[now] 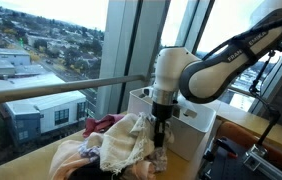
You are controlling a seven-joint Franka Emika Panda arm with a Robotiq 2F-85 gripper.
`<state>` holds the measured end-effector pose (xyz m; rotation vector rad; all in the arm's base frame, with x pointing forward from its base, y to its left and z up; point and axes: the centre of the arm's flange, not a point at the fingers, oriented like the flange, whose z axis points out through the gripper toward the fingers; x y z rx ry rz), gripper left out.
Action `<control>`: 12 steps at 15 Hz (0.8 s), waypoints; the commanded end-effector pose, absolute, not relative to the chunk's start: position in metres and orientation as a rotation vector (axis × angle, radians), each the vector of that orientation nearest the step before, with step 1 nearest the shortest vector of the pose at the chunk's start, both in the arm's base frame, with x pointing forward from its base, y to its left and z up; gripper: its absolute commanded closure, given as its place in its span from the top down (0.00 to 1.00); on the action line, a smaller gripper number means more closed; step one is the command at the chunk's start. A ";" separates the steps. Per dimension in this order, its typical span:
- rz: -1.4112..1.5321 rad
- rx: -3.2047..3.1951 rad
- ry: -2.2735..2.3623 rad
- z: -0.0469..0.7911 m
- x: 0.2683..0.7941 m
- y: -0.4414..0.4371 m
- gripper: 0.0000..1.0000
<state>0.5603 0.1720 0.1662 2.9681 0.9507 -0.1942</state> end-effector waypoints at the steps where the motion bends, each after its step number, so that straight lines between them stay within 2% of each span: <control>1: -0.116 2.991 0.967 0.232 0.549 0.162 0.01; 8: 0.207 3.021 1.058 0.386 0.558 0.185 0.03; 12: 0.473 2.969 1.022 0.484 0.572 0.163 0.03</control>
